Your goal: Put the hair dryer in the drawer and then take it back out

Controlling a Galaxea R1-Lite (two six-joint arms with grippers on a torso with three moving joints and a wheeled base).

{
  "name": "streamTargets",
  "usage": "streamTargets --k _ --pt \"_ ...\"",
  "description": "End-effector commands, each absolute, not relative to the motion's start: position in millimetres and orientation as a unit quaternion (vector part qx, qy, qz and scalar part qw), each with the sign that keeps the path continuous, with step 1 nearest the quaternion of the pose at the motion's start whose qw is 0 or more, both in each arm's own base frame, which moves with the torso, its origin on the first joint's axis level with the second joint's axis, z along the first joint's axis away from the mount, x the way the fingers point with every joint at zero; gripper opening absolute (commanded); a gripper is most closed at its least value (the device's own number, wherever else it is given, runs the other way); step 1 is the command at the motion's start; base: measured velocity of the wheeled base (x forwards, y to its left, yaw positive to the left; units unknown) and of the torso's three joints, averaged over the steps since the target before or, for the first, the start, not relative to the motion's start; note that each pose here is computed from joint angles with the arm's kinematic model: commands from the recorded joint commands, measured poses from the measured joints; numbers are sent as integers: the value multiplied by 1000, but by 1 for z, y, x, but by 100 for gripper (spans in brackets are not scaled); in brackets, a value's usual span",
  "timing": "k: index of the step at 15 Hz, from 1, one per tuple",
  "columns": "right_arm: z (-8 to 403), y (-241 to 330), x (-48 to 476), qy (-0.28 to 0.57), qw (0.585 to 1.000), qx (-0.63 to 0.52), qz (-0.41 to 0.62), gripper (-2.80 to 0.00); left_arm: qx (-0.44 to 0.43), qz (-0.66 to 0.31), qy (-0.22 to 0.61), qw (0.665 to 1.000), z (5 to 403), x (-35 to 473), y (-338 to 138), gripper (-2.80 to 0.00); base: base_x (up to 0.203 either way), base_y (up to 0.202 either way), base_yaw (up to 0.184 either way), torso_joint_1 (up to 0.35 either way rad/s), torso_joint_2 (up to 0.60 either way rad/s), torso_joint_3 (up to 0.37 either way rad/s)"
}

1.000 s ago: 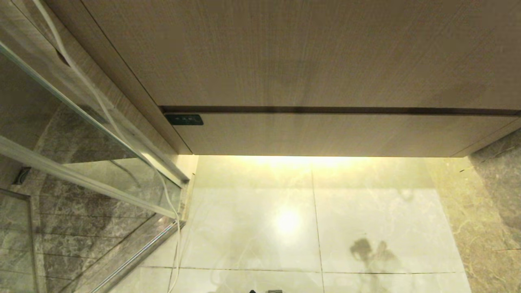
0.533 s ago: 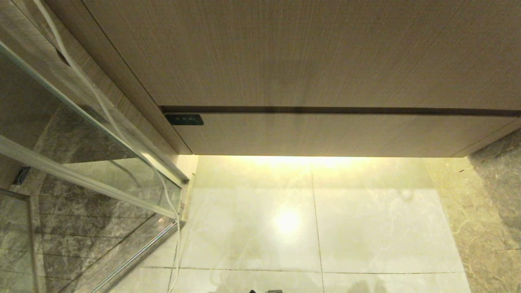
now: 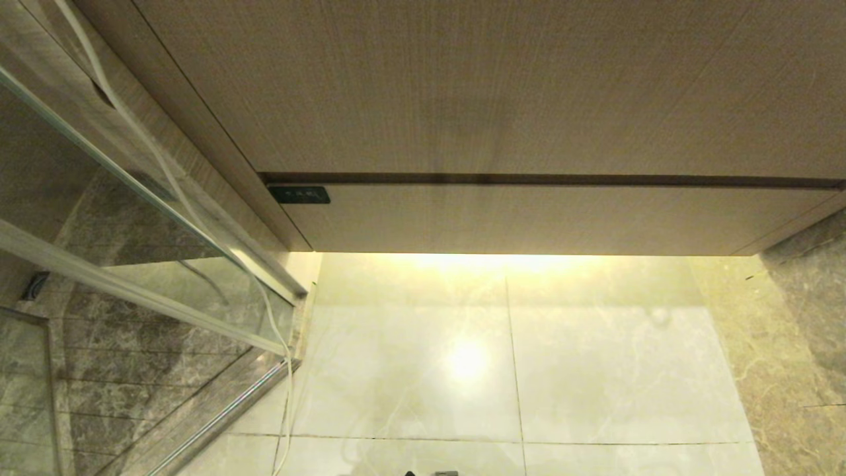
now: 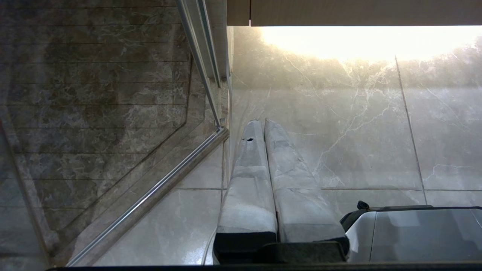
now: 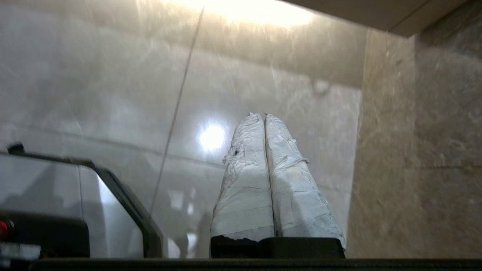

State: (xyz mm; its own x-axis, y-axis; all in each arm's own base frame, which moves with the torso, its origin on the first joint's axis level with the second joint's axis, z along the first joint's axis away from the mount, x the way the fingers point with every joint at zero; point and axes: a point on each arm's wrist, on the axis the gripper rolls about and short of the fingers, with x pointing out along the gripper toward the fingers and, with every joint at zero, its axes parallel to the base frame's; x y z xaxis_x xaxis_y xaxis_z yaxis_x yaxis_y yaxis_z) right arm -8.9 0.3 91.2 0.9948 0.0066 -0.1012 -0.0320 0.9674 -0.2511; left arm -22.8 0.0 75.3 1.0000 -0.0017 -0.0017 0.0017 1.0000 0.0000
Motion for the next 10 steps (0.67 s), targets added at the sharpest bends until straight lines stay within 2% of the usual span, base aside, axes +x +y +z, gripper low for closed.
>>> streamTargets --k 1,6,10 --pt "83 0 -23 -29 993 -110 8 -280 0 -1 1 1000 75 -23 0 -280 0 0 0 0 0 0" --pt "76 0 -23 -4 1000 -19 7 -280 0 -1 1 1000 75 -23 0 -280 0 0 0 0 0 0" --pt "76 0 -23 -2 1000 -25 4 -280 0 -1 1 1000 75 -23 0 -280 0 0 0 0 0 0"
